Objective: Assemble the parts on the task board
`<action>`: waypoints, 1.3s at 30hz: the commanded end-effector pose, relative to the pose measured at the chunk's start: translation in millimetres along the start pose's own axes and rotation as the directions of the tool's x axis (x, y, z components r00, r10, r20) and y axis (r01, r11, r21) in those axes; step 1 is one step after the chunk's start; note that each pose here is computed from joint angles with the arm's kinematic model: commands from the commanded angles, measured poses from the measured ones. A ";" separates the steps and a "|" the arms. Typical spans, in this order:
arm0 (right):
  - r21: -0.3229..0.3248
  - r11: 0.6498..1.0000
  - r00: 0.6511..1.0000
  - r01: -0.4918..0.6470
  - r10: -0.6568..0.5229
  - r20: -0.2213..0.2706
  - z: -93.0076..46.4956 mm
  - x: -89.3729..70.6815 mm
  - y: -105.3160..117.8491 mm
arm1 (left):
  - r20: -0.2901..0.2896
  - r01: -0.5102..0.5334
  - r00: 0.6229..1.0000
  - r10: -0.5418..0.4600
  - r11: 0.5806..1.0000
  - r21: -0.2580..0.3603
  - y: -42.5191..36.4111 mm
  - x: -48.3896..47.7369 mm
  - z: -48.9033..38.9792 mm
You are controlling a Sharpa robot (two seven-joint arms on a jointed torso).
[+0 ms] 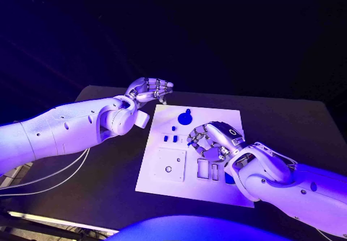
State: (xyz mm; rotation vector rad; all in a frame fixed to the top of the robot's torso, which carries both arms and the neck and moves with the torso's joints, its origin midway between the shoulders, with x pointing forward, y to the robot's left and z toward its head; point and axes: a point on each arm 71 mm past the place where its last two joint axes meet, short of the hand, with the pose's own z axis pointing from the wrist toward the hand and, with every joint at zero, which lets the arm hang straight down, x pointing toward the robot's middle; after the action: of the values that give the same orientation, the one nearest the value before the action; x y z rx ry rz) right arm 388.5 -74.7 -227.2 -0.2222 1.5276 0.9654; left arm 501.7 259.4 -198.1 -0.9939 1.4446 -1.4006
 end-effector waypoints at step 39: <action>-0.029 0.993 0.972 0.117 -0.121 -0.201 16.4 47.6 13.2 | -0.065 0.000 0.998 0.002 1.000 0.023 -3.9 25.1 10.4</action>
State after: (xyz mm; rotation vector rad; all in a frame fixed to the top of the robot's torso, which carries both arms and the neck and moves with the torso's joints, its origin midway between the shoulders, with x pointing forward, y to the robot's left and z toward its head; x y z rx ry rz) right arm 381.4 -37.4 -261.6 -0.4126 1.6751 0.9047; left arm 504.0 234.3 -197.1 -0.9578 1.4675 -1.4411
